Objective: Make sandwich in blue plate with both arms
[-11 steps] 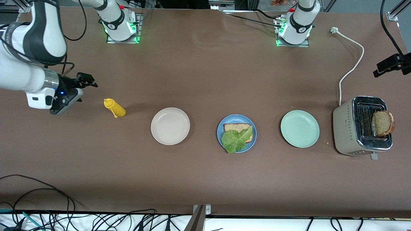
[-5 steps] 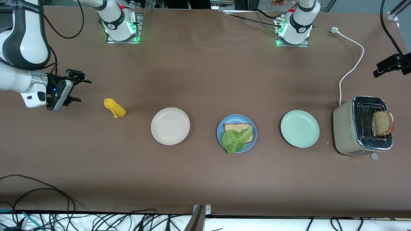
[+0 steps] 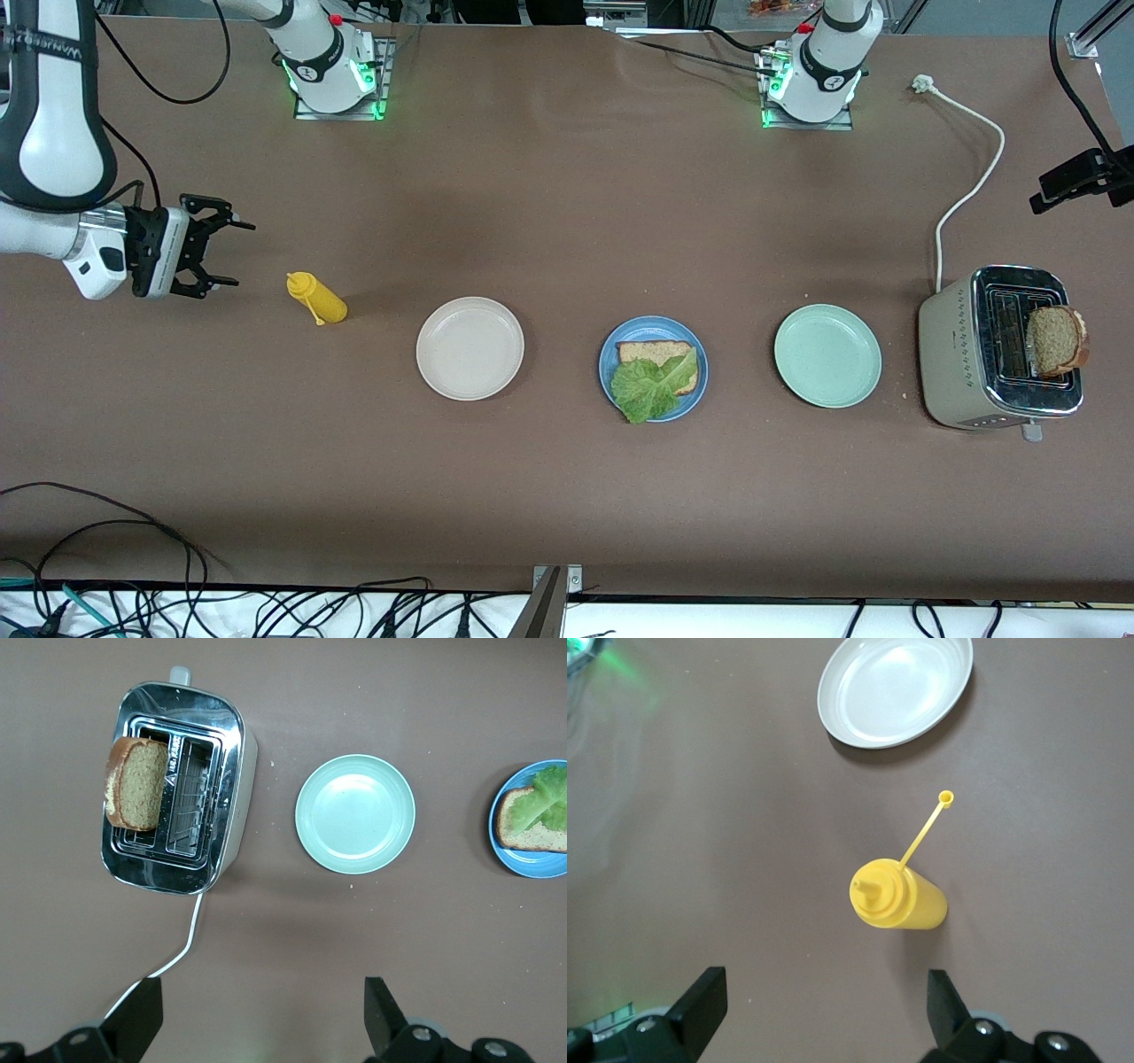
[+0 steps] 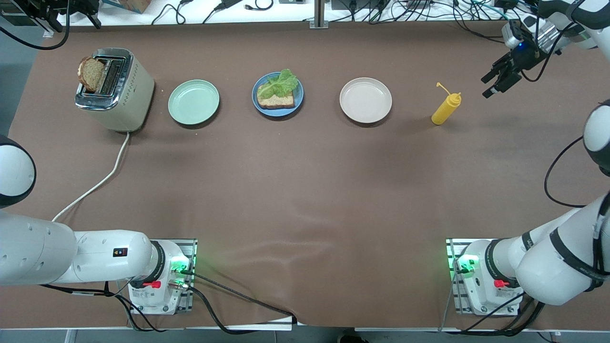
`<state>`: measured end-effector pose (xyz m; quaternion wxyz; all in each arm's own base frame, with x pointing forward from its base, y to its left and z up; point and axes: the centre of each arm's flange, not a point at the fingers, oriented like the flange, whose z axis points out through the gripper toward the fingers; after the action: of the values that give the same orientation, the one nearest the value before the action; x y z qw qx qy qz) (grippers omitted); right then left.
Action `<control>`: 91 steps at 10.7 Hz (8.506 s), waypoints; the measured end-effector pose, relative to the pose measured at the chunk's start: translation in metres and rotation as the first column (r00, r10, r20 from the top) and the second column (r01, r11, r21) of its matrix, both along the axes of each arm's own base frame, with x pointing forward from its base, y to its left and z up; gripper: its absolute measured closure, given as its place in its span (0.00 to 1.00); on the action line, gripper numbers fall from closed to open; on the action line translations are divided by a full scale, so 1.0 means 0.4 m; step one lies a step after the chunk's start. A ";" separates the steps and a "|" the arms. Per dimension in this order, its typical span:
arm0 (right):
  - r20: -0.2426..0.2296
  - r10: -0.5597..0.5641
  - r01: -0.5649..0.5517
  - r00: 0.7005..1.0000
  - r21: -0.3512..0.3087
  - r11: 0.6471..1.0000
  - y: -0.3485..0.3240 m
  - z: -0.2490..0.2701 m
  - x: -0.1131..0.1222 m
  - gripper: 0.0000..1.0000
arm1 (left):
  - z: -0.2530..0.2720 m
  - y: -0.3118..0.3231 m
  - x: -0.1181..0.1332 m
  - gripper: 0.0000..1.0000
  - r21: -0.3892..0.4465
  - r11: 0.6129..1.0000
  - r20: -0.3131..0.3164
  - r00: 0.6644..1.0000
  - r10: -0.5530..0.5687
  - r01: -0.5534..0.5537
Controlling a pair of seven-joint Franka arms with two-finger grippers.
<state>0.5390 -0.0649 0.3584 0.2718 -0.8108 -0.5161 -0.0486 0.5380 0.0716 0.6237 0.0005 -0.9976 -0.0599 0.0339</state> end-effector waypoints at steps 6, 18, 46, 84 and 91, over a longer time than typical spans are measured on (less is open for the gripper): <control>0.088 0.101 -0.122 0.991 0.280 0.952 -0.028 -0.288 0.003 0.00 | 0.001 0.002 0.001 0.00 0.000 1.000 0.001 1.000 0.001 -0.001; 0.312 0.139 -0.283 0.940 0.482 0.830 0.019 -0.475 0.023 0.19 | 0.000 0.004 0.001 0.00 0.000 1.000 0.001 1.000 0.003 -0.003; 0.525 0.178 0.229 0.833 -0.618 0.752 1.395 -0.103 0.014 0.93 | -0.001 0.020 0.000 0.00 0.000 1.000 -0.001 1.000 0.015 -0.015; 0.551 0.338 0.223 0.763 -0.715 0.663 1.555 0.086 -0.047 0.93 | -0.008 0.067 -0.004 0.00 -0.032 0.998 -0.002 0.999 0.052 -0.052; 0.379 0.072 0.194 0.923 -0.618 0.762 1.190 0.388 -0.049 0.93 | -0.148 0.191 0.051 0.00 -0.043 0.991 -0.063 0.991 0.122 -0.125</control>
<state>0.5194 0.4112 0.5137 -0.1305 -0.8458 -0.5163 -0.0336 0.5586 0.1479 0.5645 -0.0232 -0.9903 -0.1205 0.0653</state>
